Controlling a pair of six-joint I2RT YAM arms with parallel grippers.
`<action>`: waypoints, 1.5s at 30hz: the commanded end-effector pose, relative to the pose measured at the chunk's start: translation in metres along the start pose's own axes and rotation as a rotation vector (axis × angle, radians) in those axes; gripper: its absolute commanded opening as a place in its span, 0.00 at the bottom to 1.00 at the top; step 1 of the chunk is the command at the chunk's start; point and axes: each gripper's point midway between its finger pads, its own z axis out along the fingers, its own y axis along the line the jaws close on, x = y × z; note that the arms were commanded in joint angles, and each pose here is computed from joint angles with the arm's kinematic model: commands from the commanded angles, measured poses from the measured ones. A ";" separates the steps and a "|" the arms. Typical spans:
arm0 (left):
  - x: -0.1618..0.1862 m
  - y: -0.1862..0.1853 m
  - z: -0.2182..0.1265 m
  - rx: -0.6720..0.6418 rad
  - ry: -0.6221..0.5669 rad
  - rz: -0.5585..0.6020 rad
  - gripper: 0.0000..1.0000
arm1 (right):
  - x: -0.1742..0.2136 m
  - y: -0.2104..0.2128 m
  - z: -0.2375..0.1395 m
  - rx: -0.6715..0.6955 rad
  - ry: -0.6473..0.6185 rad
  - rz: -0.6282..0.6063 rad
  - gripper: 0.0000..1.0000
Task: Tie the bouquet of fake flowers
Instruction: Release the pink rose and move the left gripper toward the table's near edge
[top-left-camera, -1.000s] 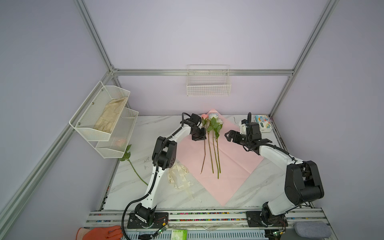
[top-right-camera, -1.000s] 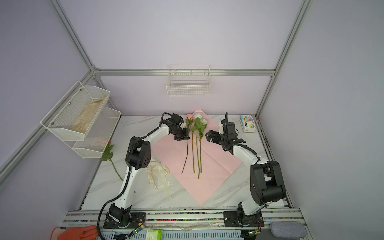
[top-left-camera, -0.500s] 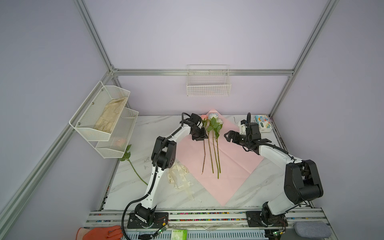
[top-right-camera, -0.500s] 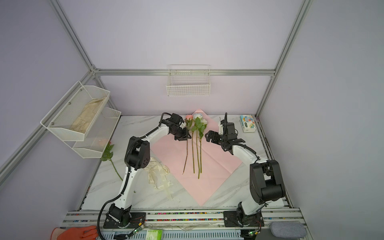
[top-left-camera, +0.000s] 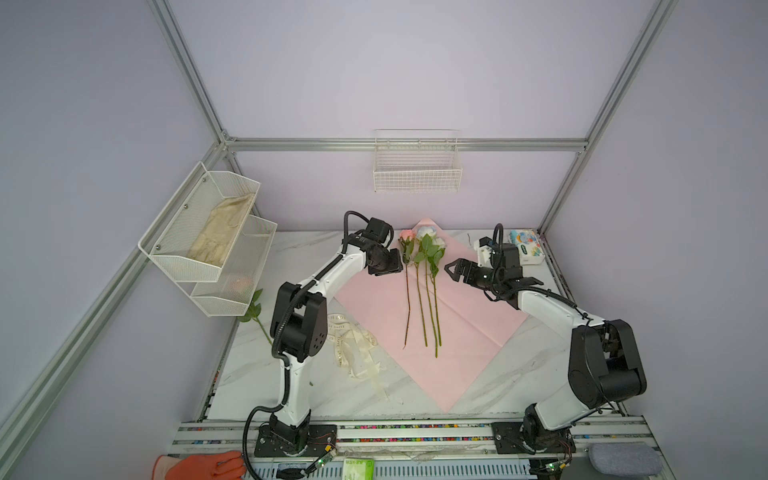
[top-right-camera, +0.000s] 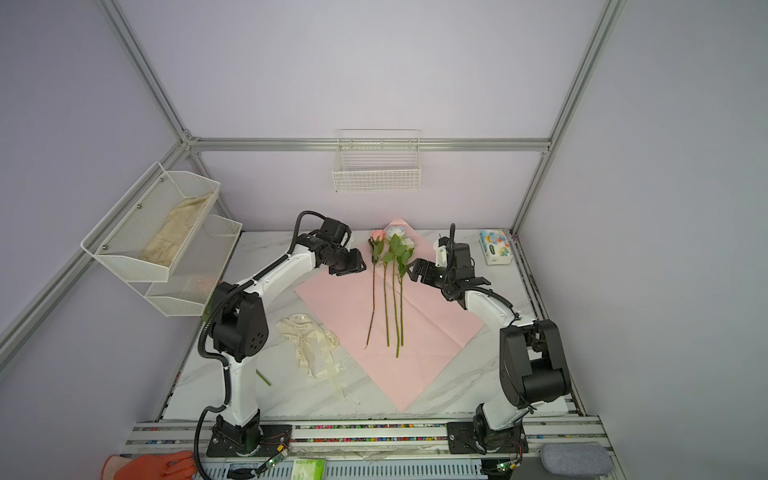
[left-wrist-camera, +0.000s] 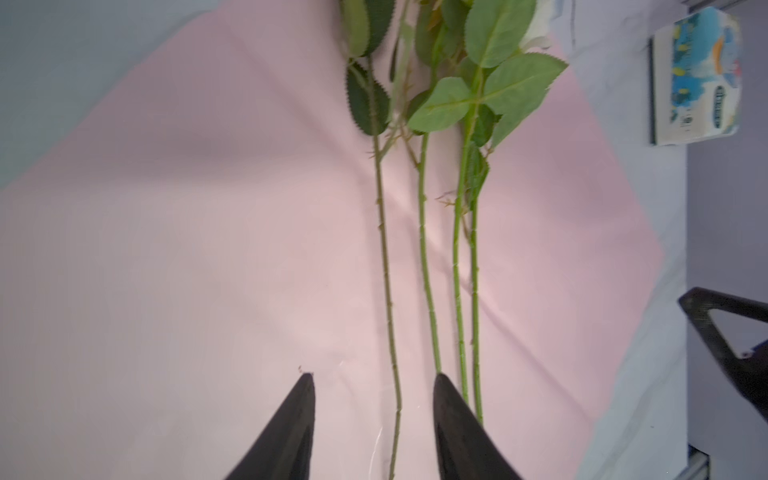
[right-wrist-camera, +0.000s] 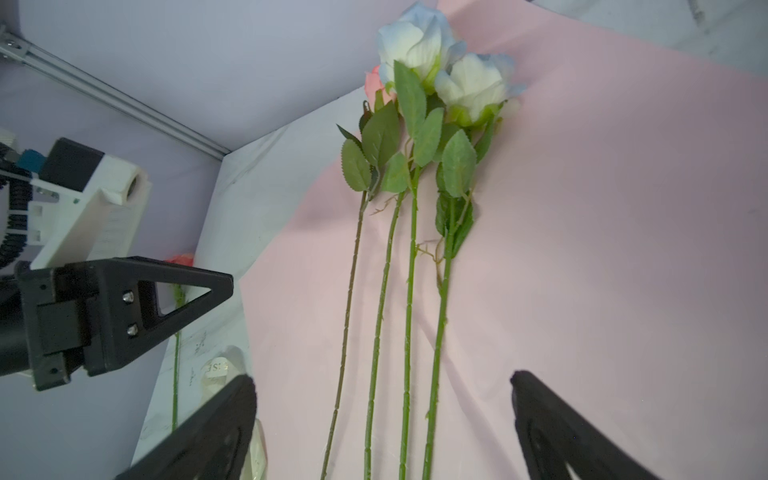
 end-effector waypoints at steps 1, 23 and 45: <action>0.008 0.092 -0.049 -0.332 -0.104 -0.091 0.44 | 0.001 0.041 0.005 -0.117 0.016 -0.093 0.97; 0.252 0.266 -0.127 -0.900 0.008 -0.871 0.72 | 0.030 0.100 0.042 -0.176 0.081 -0.199 0.97; 0.289 0.269 -0.079 -0.743 0.049 -0.976 0.40 | 0.045 0.091 0.055 -0.175 0.137 -0.193 0.97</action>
